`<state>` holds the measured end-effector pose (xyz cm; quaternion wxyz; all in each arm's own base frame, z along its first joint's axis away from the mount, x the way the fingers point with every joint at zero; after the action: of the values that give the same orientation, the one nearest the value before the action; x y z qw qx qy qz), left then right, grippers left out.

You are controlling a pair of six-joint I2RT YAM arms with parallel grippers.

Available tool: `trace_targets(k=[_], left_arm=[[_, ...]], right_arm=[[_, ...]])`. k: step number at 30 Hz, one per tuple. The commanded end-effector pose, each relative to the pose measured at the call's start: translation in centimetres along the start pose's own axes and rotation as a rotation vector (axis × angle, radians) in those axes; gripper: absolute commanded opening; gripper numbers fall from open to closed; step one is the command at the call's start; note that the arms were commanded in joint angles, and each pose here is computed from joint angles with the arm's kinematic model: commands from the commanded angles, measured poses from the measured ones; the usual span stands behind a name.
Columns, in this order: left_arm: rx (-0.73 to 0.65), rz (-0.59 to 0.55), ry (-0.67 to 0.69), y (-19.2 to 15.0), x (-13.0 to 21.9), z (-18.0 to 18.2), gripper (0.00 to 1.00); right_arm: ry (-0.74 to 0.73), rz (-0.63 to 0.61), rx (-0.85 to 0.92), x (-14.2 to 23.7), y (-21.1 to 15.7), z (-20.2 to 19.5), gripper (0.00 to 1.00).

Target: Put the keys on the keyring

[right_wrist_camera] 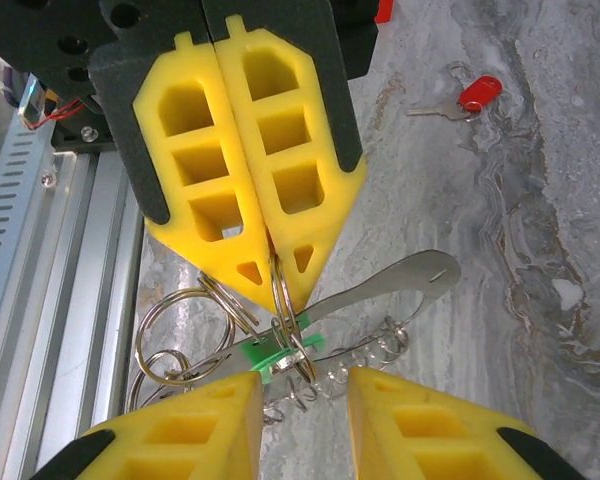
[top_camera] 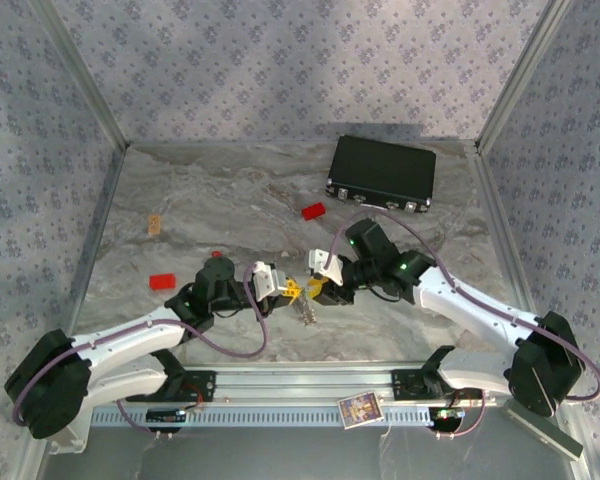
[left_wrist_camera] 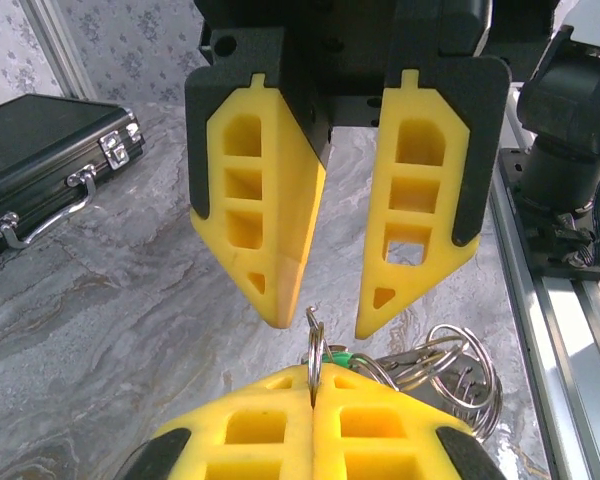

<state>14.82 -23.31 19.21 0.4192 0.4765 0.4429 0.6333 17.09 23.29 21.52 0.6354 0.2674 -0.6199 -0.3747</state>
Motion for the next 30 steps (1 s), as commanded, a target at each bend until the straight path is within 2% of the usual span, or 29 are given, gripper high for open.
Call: trace_targets(k=[1,5,7,10,22,28,30], left_arm=[[-0.032,-0.068,-0.022,1.1,-0.1,-0.1,0.00],[-0.037,-0.069,-0.022,1.2,-0.1,-0.1,0.00],[-0.040,-0.064,-0.022,1.1,-0.1,-0.1,0.00],[-0.042,-0.063,-0.023,1.0,0.0,-0.2,0.00],[-0.052,-0.081,-0.024,1.5,0.0,-0.1,0.00],[-0.055,-0.091,-0.027,1.6,0.0,-0.2,0.00],[-0.061,-0.094,-0.010,1.6,0.0,-0.1,0.00]], right_arm=[[0.016,-0.062,-0.008,0.3,0.9,0.1,0.27],[0.014,-0.057,-0.010,0.5,0.8,0.2,0.19],[0.017,-0.057,-0.011,0.6,0.7,0.2,0.10],[0.020,-0.050,-0.022,0.6,0.5,0.0,0.03],[-0.014,0.037,-0.048,-0.1,-0.9,-0.7,0.00],[0.001,0.029,-0.053,-0.9,-0.8,-0.9,0.00],[0.007,-0.007,-0.049,-0.7,-0.2,-0.8,0.00]])
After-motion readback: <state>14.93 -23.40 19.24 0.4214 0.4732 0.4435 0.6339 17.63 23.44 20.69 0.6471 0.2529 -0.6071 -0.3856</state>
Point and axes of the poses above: each hand's point on the last joint's axis, 136 mm out from that joint toward the fingers, its own x axis back along the fingers, its own z axis along the line the jaws close on, y = z × x, the point moved 7 cm from there along x, back along the fingers, and after that the axes turned 6 degrees about -x, right-handed, at the moved point
